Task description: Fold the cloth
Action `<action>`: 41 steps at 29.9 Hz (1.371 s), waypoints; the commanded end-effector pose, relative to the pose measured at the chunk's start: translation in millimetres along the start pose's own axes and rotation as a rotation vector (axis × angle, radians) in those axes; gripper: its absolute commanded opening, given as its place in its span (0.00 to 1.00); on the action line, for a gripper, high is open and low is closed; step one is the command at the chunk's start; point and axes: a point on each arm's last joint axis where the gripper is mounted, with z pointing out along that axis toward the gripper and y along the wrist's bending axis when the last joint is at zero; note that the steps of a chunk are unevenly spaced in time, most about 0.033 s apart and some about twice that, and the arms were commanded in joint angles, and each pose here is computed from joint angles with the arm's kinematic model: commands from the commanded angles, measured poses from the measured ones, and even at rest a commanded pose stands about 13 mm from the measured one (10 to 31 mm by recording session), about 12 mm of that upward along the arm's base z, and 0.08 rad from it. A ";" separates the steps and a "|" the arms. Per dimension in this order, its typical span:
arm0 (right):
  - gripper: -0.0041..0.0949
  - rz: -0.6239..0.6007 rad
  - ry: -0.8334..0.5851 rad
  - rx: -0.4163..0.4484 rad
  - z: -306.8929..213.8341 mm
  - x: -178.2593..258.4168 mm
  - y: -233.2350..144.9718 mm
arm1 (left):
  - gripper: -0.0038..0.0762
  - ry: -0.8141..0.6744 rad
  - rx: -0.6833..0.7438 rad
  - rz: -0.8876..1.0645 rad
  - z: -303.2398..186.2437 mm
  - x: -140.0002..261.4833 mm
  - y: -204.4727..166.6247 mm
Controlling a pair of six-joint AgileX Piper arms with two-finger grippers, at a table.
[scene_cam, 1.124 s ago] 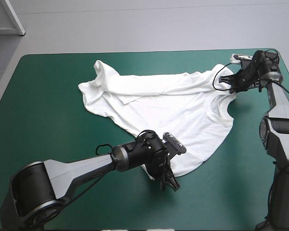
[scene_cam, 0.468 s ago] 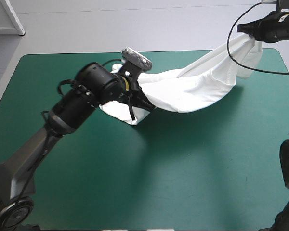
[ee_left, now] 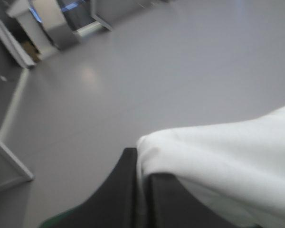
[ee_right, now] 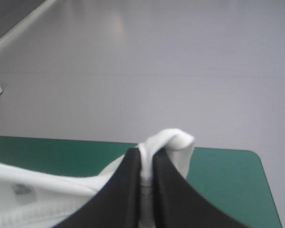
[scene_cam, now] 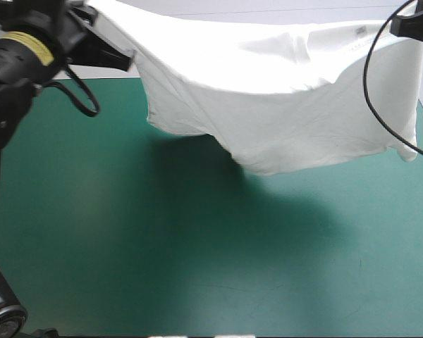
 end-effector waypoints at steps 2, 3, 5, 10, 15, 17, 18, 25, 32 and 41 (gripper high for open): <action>0.02 -0.049 -0.223 0.031 -73.1 -17.3 12.3 | 0.04 -0.118 -0.168 -0.039 -59.0 -8.9 55.2; 0.02 -0.057 -0.255 0.032 -81.5 -19.2 14.0 | 0.04 -0.138 -0.174 -0.039 -66.1 -9.8 60.3; 0.02 -0.070 -0.326 0.044 -100.9 -23.3 17.1 | 0.04 -0.166 -0.184 -0.047 -77.8 -10.2 68.7; 0.02 -0.098 -0.511 0.074 -142.8 -35.1 23.2 | 0.04 -0.204 -0.204 -0.054 -101.0 -7.5 84.7; 0.02 -0.113 -0.577 0.074 -170.1 -36.4 29.2 | 0.04 -0.225 -0.214 -0.068 -114.3 -5.2 93.7; 0.02 -0.117 -0.577 0.071 -171.2 -36.1 29.7 | 0.04 -0.224 -0.214 -0.065 -114.3 -5.2 93.7; 0.02 -0.120 -0.577 0.072 -171.2 -36.1 29.7 | 0.04 -0.221 -0.205 -0.062 -112.3 -5.5 91.7; 0.02 -0.125 -0.611 0.047 -152.2 -44.4 27.8 | 0.04 -0.128 -0.176 0.027 -79.1 -3.1 67.7; 0.02 -0.076 -0.391 -0.156 -47.6 -41.8 23.0 | 0.05 0.045 -0.176 0.059 -3.5 15.3 36.0; 0.02 -0.035 -0.144 -0.163 91.9 -12.0 -5.6 | 0.04 0.181 -0.002 -0.163 124.5 85.4 57.4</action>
